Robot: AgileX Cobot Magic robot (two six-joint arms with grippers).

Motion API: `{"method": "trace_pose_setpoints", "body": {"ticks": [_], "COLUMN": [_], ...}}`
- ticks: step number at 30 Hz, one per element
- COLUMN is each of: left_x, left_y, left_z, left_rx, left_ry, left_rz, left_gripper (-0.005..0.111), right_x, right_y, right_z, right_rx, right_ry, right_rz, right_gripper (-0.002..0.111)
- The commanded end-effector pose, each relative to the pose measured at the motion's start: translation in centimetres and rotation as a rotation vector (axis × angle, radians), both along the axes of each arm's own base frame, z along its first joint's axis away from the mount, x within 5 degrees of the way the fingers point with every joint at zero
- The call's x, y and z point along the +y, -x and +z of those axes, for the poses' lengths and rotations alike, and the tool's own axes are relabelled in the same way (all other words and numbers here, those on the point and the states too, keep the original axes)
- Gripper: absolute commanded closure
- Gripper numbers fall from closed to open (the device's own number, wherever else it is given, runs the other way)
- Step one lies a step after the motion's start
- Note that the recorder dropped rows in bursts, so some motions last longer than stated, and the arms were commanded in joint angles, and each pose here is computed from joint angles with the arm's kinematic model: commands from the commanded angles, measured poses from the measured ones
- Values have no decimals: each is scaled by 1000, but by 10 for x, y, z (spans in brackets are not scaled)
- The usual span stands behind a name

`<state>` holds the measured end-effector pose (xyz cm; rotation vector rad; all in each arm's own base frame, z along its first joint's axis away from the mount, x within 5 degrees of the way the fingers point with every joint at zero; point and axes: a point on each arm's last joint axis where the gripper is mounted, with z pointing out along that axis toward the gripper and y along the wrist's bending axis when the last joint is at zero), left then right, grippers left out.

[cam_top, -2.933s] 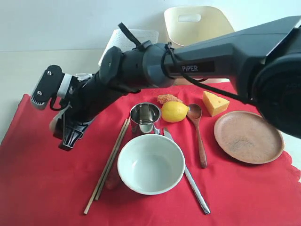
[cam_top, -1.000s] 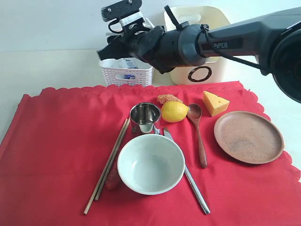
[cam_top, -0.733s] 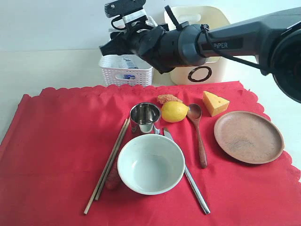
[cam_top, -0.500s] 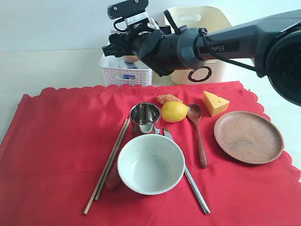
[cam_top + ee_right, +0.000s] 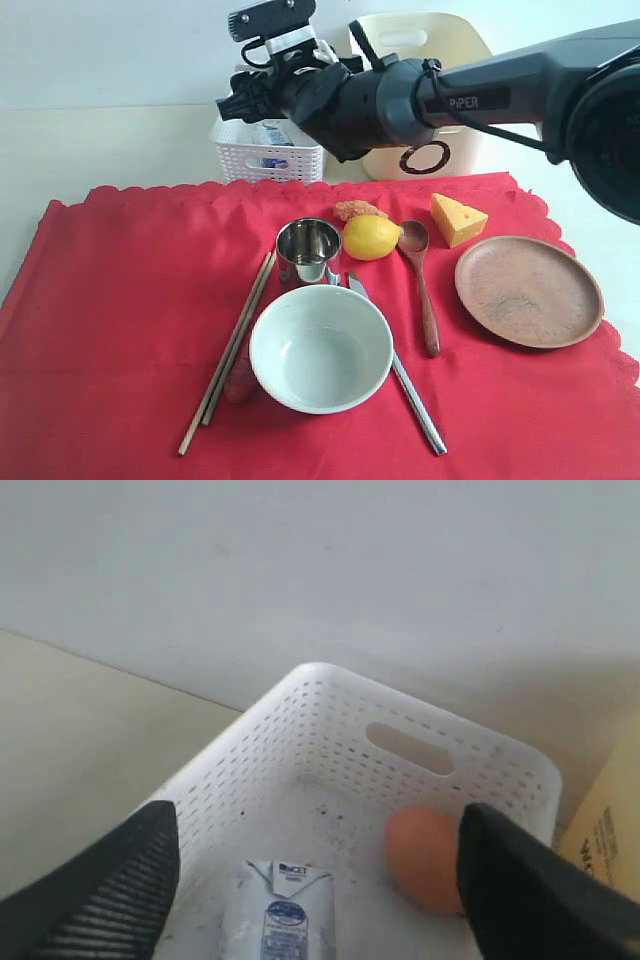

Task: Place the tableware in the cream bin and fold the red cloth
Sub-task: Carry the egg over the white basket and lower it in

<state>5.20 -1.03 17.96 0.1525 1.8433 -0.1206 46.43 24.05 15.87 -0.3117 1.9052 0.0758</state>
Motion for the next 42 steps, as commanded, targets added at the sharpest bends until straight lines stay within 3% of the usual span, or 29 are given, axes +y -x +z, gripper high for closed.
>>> {"method": "trace_pose_setpoints", "body": {"ticks": [1, 9, 15, 20, 25, 35, 42], "left_x": [0, 0, 0, 0, 0, 0, 0], "left_y": [0, 0, 0, 0, 0, 0, 0], "left_z": [2, 2, 2, 2, 2, 2, 2], "left_rx": [-10, -10, -10, -10, -10, -10, -10], "left_ry": [5, 5, 5, 5, 5, 5, 5], "left_rz": [-2, -2, -2, -2, -2, -2, -2], "left_gripper": [107, 107, 107, 107, 107, 107, 107], "right_x": [3, 11, 19, 16, 4, -34, -68], "right_y": [4, 22, 48, 64, 75, 82, 73], "right_z": [27, 72, 98, 112, 119, 114, 106], "right_rx": [3, 37, 83, 158, 265, 497, 609], "right_ry": [-35, -62, 96, 161, 268, 555, 525], "right_rz": [60, 240, 530, 623, 608, 412, 308], "right_gripper": [40, 46, 51, 53, 58, 66, 87]}}
